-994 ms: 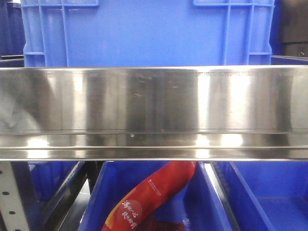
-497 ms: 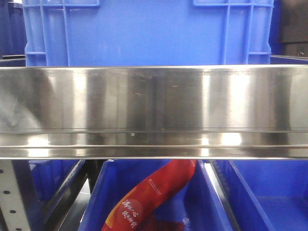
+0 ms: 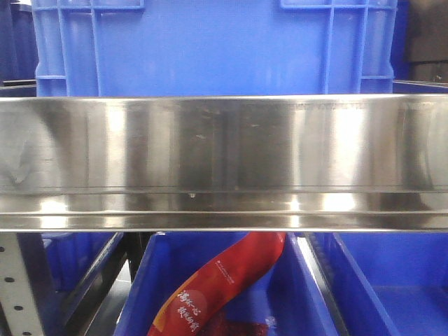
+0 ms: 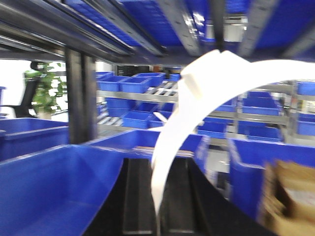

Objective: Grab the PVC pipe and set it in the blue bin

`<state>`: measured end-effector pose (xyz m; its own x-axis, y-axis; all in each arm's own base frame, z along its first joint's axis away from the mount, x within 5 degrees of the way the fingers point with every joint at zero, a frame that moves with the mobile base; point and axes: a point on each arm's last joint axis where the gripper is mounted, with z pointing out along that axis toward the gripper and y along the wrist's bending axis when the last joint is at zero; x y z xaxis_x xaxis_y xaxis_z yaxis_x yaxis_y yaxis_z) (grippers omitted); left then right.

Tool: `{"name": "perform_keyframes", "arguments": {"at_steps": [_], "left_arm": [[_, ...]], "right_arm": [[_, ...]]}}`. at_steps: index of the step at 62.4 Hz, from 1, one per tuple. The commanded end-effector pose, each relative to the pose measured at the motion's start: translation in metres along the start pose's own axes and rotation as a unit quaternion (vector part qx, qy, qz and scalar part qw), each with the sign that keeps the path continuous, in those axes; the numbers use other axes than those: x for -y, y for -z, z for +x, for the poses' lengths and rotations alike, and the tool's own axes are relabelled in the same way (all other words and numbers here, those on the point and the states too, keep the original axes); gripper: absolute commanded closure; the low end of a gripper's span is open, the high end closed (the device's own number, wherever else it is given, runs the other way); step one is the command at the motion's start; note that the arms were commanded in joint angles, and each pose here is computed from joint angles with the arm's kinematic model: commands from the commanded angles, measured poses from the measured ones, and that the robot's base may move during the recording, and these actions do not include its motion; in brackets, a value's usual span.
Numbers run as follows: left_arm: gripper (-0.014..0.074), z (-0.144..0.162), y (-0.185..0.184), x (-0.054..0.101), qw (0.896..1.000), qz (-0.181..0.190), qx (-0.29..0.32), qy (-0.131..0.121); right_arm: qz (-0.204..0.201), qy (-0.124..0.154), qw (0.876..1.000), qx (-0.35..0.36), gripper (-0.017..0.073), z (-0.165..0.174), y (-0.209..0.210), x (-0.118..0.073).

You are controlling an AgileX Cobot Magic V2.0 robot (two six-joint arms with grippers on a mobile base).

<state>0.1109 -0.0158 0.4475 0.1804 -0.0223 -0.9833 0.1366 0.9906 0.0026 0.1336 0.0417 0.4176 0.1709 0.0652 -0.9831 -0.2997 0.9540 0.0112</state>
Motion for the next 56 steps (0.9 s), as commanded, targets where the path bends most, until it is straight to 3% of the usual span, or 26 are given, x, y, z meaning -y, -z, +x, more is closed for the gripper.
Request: {"name": "perform_keyframes", "arguments": {"at_steps": [1, 16, 30, 37, 45, 56], "left_arm": [[0.0704, -0.011, -0.012, 0.005, 1.000, 0.019, -0.004, 0.002], [0.0704, -0.015, -0.049, 0.032, 0.995, 0.095, -0.033, 0.012], [0.0704, -0.011, -0.101, 0.071, 0.985, 0.159, -0.055, 0.032], [0.0704, -0.007, -0.137, 0.090, 0.982, 0.169, -0.073, 0.039], [0.0704, -0.002, -0.179, 0.107, 0.978, 0.172, -0.088, 0.072], [0.0704, 0.018, -0.219, 0.123, 0.973, 0.170, -0.144, 0.064]], "right_arm": [[-0.021, 0.003, 1.000, 0.007, 0.0721, -0.008, -0.020, -0.006], [-0.074, -0.004, 0.997, -0.027, 0.0721, -0.004, -0.071, -0.031], [-0.118, -0.008, 0.991, -0.056, 0.0721, 0.006, -0.104, -0.058], [-0.129, -0.008, 0.989, -0.070, 0.0721, 0.014, -0.118, -0.067], [-0.132, -0.006, 0.987, -0.089, 0.0721, 0.022, -0.134, -0.074], [-0.130, -0.012, 0.986, -0.099, 0.0721, 0.024, -0.151, -0.079]]}}
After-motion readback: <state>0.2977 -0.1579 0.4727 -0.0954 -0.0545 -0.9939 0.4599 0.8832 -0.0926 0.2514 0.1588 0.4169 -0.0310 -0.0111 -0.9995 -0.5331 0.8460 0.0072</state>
